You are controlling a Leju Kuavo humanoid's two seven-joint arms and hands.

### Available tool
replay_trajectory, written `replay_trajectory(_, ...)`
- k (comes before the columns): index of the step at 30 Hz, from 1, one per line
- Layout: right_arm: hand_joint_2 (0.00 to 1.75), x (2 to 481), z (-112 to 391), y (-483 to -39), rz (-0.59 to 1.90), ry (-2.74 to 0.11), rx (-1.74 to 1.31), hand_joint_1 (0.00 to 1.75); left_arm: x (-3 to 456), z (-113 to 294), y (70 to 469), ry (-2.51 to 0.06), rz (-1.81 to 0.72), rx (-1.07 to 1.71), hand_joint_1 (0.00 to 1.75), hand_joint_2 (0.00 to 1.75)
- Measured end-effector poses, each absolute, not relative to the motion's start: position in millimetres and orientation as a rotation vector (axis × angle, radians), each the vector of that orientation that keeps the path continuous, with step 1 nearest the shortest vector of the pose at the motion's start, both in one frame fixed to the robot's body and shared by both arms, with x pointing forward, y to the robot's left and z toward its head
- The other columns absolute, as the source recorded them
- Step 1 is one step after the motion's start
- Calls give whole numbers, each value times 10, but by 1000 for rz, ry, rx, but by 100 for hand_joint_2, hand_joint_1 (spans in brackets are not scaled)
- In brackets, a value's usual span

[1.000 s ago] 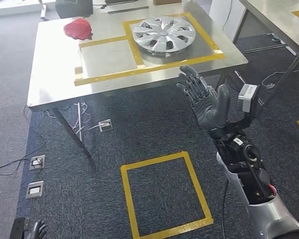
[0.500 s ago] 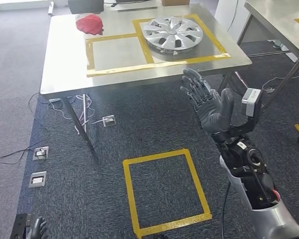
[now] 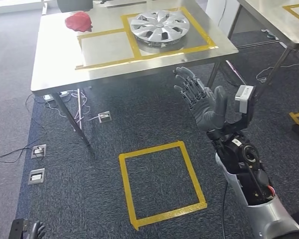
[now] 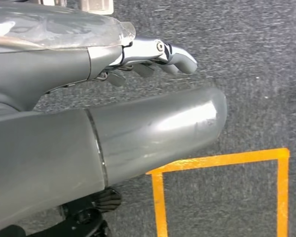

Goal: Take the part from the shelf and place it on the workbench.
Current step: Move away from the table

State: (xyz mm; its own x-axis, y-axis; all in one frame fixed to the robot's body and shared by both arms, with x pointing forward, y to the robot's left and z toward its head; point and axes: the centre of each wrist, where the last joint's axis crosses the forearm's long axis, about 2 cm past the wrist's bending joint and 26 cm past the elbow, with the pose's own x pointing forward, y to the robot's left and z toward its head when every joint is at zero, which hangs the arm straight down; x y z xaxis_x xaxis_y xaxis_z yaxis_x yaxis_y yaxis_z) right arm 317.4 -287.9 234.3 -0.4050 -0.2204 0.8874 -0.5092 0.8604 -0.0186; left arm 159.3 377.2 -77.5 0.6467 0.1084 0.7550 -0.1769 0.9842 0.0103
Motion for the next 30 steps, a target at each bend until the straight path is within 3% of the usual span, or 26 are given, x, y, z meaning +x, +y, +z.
replay_trajectory(30, 0, 3029, 2220, -2880, 331, -1967, 541, 0, 1456, -824, 3757, -857, 159, 83, 0, 0)
